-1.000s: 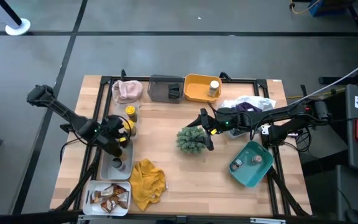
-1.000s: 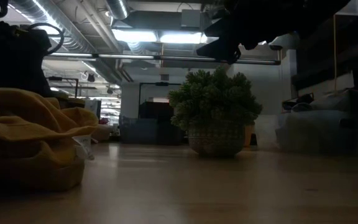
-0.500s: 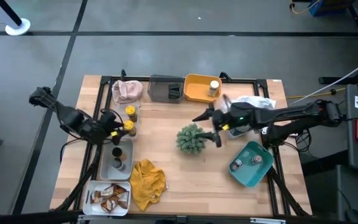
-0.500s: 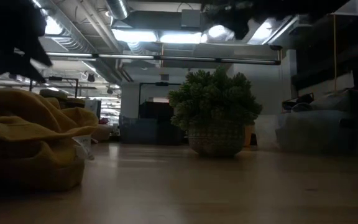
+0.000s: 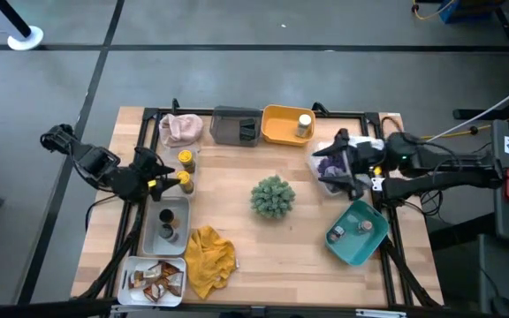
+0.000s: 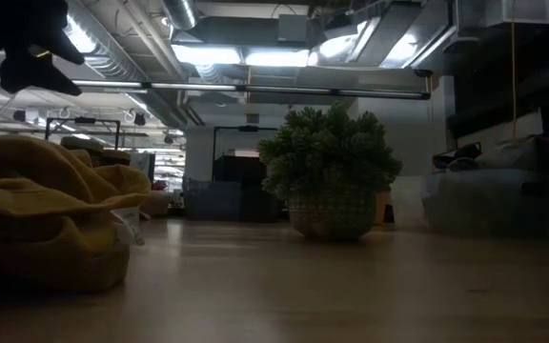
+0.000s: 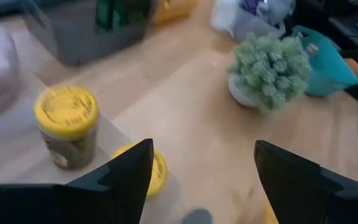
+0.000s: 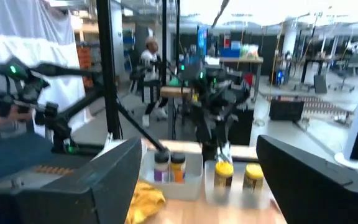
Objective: Sort spices by type
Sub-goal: Return to Home position
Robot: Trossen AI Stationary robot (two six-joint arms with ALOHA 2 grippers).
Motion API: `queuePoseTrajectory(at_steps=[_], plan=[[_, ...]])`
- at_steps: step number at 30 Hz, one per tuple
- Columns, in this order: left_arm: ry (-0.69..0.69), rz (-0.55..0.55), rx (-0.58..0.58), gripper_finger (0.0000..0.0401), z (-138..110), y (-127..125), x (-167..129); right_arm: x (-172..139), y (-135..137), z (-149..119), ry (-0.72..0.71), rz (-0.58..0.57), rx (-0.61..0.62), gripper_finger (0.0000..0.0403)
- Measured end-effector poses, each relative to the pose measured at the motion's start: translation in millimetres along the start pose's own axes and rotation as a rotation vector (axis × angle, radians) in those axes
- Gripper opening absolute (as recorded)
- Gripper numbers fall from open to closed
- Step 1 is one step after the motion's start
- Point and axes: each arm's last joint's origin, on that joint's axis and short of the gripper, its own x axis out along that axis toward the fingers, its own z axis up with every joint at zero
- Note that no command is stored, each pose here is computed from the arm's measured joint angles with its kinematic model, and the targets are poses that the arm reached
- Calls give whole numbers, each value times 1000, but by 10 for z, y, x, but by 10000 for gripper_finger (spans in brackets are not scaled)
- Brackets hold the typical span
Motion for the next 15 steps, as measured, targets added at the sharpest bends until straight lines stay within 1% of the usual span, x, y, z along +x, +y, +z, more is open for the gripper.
queuePoseTrajectory(at_steps=[1,3,4,7,9,11,13,15], plan=[[-19,11,14,263,5,-2,3,-29,5,23,-13,0,8,317],[-87,57,110,263,25,5,5,-77,13,56,-31,4,37,317],[-132,81,139,263,42,4,3,-96,16,68,-38,4,51,317],[-244,102,164,263,106,-43,-5,-128,20,82,-41,4,74,317],[-278,71,197,263,149,-102,-13,-191,32,61,-2,8,65,317],[-306,14,226,263,173,-180,1,-262,45,27,49,9,33,317],[-346,-50,282,263,155,-260,56,-346,59,-8,103,11,23,317],[-392,-128,348,263,105,-331,138,-395,67,-14,116,11,25,317]])
